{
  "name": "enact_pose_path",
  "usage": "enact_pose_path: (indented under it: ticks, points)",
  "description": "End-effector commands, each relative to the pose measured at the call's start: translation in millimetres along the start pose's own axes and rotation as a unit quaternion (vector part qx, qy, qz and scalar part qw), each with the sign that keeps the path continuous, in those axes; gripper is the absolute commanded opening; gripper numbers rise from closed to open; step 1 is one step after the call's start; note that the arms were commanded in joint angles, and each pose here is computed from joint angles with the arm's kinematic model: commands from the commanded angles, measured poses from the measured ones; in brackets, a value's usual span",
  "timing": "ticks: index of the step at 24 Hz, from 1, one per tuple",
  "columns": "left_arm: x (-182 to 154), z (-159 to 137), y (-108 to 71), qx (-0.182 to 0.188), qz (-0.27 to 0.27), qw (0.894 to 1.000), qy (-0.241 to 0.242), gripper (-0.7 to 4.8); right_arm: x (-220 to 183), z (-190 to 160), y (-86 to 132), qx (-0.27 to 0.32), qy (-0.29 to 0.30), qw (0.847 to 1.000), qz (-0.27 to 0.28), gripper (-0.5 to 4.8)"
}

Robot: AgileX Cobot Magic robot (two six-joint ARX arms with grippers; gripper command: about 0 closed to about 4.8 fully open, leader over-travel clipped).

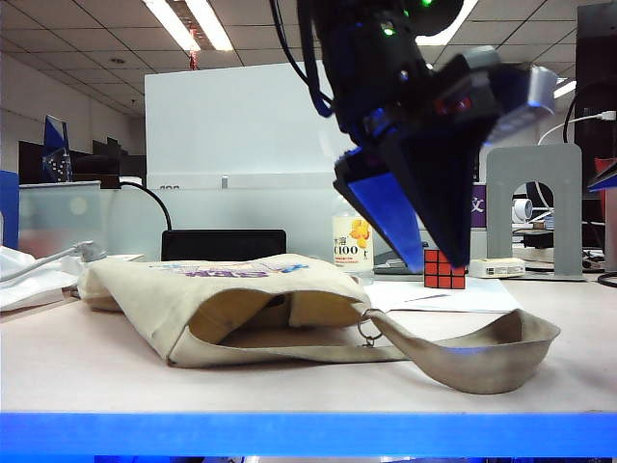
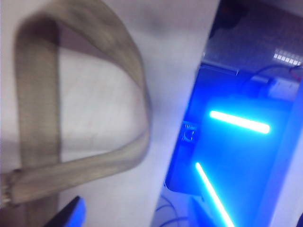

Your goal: Take the glasses case out of the canvas bag and put it on the table.

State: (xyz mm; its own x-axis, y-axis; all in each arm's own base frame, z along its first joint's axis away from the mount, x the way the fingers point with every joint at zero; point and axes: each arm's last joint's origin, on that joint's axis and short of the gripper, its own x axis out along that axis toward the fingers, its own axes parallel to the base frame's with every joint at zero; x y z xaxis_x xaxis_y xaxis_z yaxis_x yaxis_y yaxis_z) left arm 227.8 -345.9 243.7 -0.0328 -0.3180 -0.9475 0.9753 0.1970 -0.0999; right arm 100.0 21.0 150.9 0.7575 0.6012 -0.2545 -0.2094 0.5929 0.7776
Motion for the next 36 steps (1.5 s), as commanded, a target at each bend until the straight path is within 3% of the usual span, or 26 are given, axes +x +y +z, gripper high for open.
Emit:
enact_pose_path:
  ticks: [1, 6, 10, 15, 16, 17, 18, 20, 22, 24, 26, 28, 29, 33, 36]
  points:
    - [7, 6, -14.6, 0.027, 0.005, 1.0, 0.005, 2.88, -1, 2, 2, -0.005, -0.007, 1.0, 0.007, 3.42]
    - [40, 17, -12.2, 0.038, 0.033, 0.999, 0.001, 2.88, -1, 3, 2, -0.006, -0.02, 1.0, -0.004, 3.42]
    - [68, 16, -5.7, 0.03, 0.045, 0.998, 0.027, 2.88, -1, 3, 3, -0.009, -0.022, 1.0, -0.002, 3.42]
    - [88, 9, -3.7, -0.021, 0.02, 0.997, 0.065, 2.63, -1, 0, 8, -0.022, -0.014, 0.999, 0.02, 3.43]
    - [90, 8, -4.4, -0.02, 0.01, 0.997, 0.069, 2.29, -1, 0, 8, -0.024, -0.011, 0.999, 0.023, 3.42]
    - [90, 8, -6.8, -0.016, -0.007, 0.998, 0.068, 0.65, -1, -1, 10, -0.027, -0.007, 0.999, 0.029, 3.42]
    - [87, 8, -7.6, -0.018, -0.01, 0.998, 0.064, -0.13, -1, -2, 10, -0.029, -0.005, 0.999, 0.032, 3.42]
    - [72, 11, -8.8, -0.015, 0.0, 0.999, 0.045, -0.06, -2, -2, 12, -0.035, -0.002, 0.998, 0.043, 3.42]
    - [39, 17, -5.7, -0.01, 0.036, 0.999, -0.011, -0.06, -3, -1, 16, -0.042, -0.007, 0.998, 0.05, 3.41]
    - [-1, 23, 0.8, -0.018, 0.066, 0.993, -0.097, -0.06, -4, 0, 18, -0.049, -0.016, 0.997, 0.056, 3.41]
    - [-45, 25, 11.2, -0.049, 0.098, 0.975, -0.193, -0.06, -5, 0, 19, -0.054, -0.017, 0.997, 0.061, 3.41]
    - [-88, 23, 22.0, -0.089, 0.12, 0.946, -0.288, -0.06, -4, -2, 21, -0.068, -0.006, 0.995, 0.07, 3.41]
    - [-115, 20, 26.8, -0.105, 0.113, 0.923, -0.352, -0.06, -3, -4, 22, -0.081, 0.002, 0.994, 0.075, 3.41]
    - [-163, 15, 23.7, -0.108, 0.091, 0.877, -0.459, -0.06, -3, -5, 23, -0.1, 0.006, 0.992, 0.079, 3.41]
    - [-193, 9, 12.4, -0.086, 0.09, 0.851, -0.51, -0.06, -3, -5, 23, -0.107, 0.005, 0.991, 0.079, 3.37]
